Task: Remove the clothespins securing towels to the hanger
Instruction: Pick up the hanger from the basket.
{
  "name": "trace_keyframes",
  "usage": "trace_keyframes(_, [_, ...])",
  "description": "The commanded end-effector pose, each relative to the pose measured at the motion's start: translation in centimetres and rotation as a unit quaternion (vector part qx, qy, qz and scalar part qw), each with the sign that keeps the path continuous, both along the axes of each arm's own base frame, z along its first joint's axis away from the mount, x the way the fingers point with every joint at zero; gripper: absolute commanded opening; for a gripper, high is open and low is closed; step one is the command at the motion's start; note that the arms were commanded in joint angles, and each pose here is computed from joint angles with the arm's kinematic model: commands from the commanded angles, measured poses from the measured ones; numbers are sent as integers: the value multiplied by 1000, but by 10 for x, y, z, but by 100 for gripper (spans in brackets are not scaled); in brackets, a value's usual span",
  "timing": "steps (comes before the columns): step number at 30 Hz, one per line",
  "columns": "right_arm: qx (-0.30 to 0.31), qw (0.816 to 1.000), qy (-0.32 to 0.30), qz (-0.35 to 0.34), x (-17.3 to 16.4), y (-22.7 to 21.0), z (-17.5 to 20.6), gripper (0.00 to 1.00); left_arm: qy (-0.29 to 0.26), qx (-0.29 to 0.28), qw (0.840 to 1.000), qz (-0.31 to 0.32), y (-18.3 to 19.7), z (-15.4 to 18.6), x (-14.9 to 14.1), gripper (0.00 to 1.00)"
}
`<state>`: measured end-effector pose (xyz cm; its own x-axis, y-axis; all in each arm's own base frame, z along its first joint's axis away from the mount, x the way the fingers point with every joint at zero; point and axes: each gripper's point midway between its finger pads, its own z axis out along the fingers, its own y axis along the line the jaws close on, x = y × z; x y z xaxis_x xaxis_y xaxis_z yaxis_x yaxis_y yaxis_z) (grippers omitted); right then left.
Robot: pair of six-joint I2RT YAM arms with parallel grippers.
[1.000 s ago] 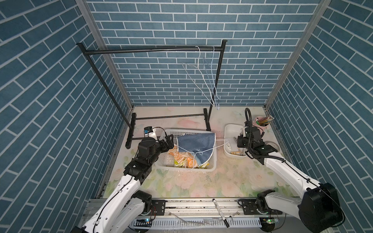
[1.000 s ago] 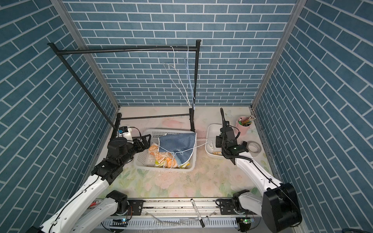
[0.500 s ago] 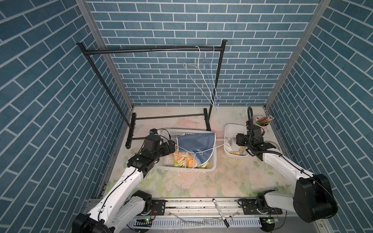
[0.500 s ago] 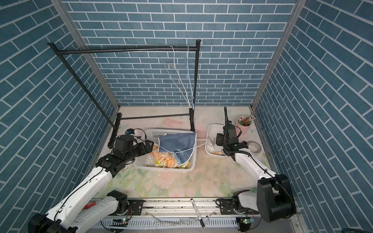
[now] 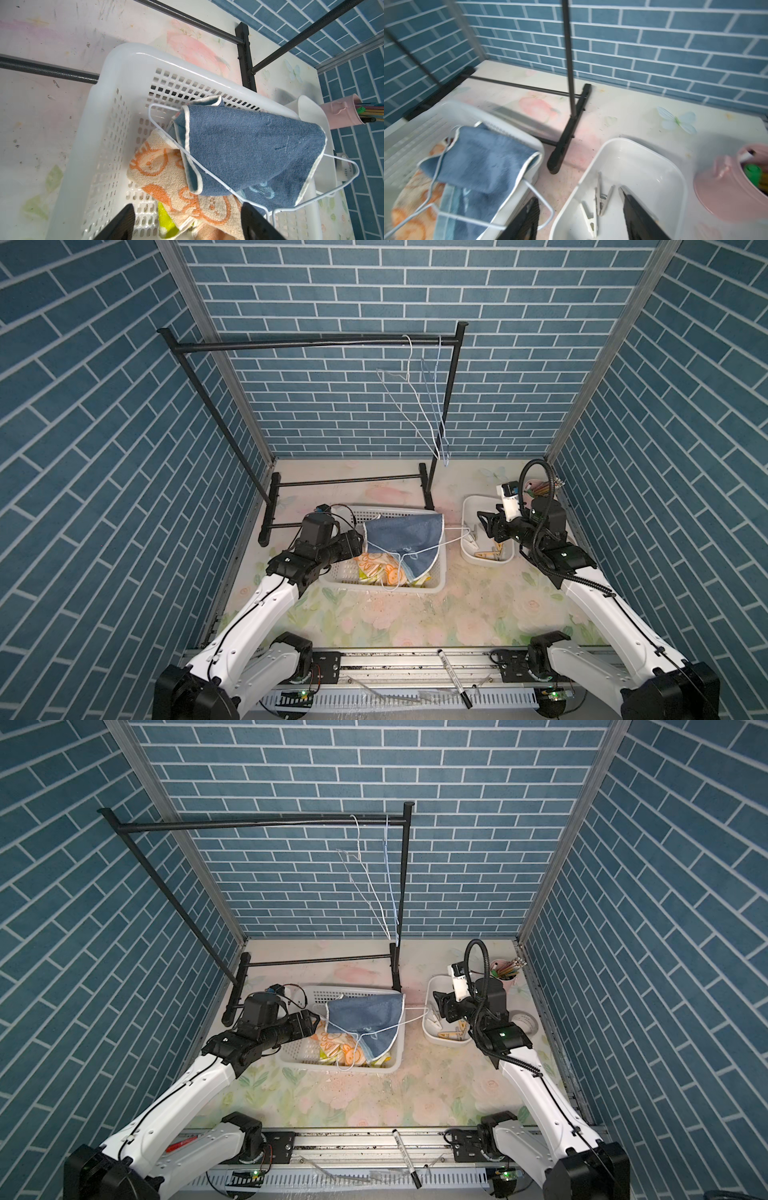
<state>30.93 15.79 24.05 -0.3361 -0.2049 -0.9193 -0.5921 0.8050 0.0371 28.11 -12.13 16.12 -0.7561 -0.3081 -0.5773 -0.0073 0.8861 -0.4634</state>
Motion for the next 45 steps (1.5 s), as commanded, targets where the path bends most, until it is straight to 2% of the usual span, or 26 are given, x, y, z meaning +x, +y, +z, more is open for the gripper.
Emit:
trace_keyframes(1, [-48,980,-92,168,-37,44,18,65,-1,-14,1000,3,-2,1,2,80])
trace_keyframes(4, [-107,949,-149,257,-63,72,11,64,0,-12,1000,7,0,0,2,80])
trace_keyframes(9, [-171,903,-197,340,-81,106,-2,63,-3,-8,1000,13,2,0,2,80])
trace_keyframes(14, [-240,854,-246,391,-88,135,-21,63,-10,-17,1000,23,2,3,5,80])
trace_keyframes(17, [-277,824,-268,416,-92,151,-35,63,0,-16,1000,26,4,-7,2,80])
trace_keyframes(25, [-337,768,-282,465,-102,188,-84,64,-2,-14,999,29,5,-6,3,80])
trace_keyframes(30, [-340,759,-302,465,-101,212,-96,64,-1,-13,999,29,5,-7,2,80])
trace_keyframes(36, [-344,760,-315,454,-92,229,-100,59,1,-19,999,29,3,-6,2,80])
trace_keyframes(41, [-350,759,-316,449,-89,233,-102,43,4,-19,999,31,4,-9,2,80])
trace_keyframes(45, [-352,760,-317,445,-88,231,-101,24,2,-19,999,30,4,-8,3,80])
